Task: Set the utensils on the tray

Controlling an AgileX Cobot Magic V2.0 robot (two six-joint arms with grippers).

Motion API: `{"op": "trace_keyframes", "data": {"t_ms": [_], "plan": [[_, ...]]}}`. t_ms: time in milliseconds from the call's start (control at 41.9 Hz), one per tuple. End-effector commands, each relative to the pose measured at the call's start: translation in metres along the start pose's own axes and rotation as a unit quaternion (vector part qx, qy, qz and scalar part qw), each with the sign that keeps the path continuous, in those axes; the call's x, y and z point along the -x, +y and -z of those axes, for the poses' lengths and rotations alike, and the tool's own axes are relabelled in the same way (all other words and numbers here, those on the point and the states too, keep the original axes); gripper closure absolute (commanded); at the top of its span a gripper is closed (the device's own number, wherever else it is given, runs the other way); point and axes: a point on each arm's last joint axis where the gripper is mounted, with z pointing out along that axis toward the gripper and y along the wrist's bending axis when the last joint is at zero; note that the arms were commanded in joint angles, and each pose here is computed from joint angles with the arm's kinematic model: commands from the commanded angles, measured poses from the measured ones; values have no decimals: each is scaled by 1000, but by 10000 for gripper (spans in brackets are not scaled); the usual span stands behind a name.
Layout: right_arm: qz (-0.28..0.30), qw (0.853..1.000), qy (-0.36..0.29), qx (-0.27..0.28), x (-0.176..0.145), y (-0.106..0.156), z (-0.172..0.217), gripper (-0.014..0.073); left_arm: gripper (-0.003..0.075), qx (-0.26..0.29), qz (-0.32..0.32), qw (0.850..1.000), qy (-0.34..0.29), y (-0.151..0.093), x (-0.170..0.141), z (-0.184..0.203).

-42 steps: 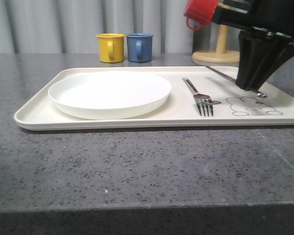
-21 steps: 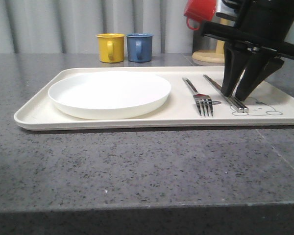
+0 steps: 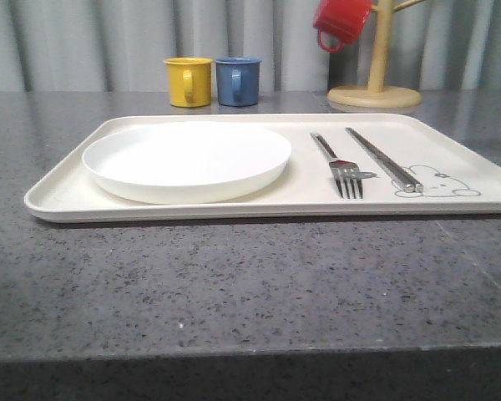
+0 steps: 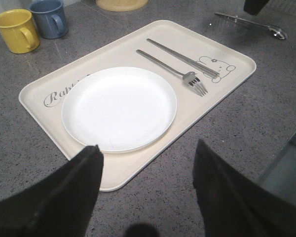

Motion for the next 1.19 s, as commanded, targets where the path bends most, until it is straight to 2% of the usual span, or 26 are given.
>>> {"op": "trace_keyframes", "data": {"t_ms": [0,143,286,501,739,1026,1169], "plan": [[-13,999,-7,-37,-4,-29,17,347,312,-7,6,999,-50,-1,14,4],[-52,997,17,-50,-5,-57,3,347,312,-7,6,999,-50,-1,14,4],[-47,997,45,-52,-1,-72,-18,347,312,-7,6,999,-50,-1,14,4],[-39,997,44,-51,11,-78,-49,347,312,-7,6,999,-50,-1,14,4],[-38,997,37,-49,18,-79,-66,354,312,-7,6,999,-50,-1,14,4],[-38,997,36,-47,19,-79,-69,542,312,-7,6,999,-50,-1,14,4],[-38,997,36,-47,19,-79,-69,589,312,-7,6,999,-50,-1,14,4]]}}
